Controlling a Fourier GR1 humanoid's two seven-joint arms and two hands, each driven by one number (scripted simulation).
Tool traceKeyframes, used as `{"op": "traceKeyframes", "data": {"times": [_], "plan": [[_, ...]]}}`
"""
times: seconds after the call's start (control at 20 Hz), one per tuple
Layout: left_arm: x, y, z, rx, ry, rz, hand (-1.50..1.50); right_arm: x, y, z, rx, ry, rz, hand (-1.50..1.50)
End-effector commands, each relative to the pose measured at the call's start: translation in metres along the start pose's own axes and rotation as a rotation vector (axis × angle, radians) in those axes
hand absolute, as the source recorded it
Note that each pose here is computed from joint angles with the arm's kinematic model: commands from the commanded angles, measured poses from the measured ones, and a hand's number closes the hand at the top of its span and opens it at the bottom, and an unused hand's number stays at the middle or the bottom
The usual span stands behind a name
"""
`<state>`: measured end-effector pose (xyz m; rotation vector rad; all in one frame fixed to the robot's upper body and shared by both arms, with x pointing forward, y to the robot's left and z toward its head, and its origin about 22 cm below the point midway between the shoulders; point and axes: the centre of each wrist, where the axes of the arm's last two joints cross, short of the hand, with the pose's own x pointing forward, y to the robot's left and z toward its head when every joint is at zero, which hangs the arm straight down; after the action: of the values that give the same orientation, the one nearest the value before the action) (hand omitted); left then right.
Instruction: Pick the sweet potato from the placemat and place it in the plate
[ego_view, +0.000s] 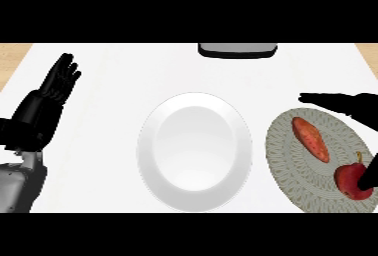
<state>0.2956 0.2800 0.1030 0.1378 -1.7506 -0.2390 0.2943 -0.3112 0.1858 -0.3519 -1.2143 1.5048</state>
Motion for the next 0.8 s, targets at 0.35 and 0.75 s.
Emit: {"op": "traceKeyframes", "data": {"times": [0.35,0.75], "plan": [[0.006,0.009,-0.009,0.016,-0.015,-0.002,0.00,0.003,0.030,-0.047,0.075,0.156,0.118,-1.50],[0.000,-0.010,-0.001,0.014,-0.005,-0.005,0.00,-0.025,0.046,-0.056,0.133,0.281,0.204,-1.50]]}}
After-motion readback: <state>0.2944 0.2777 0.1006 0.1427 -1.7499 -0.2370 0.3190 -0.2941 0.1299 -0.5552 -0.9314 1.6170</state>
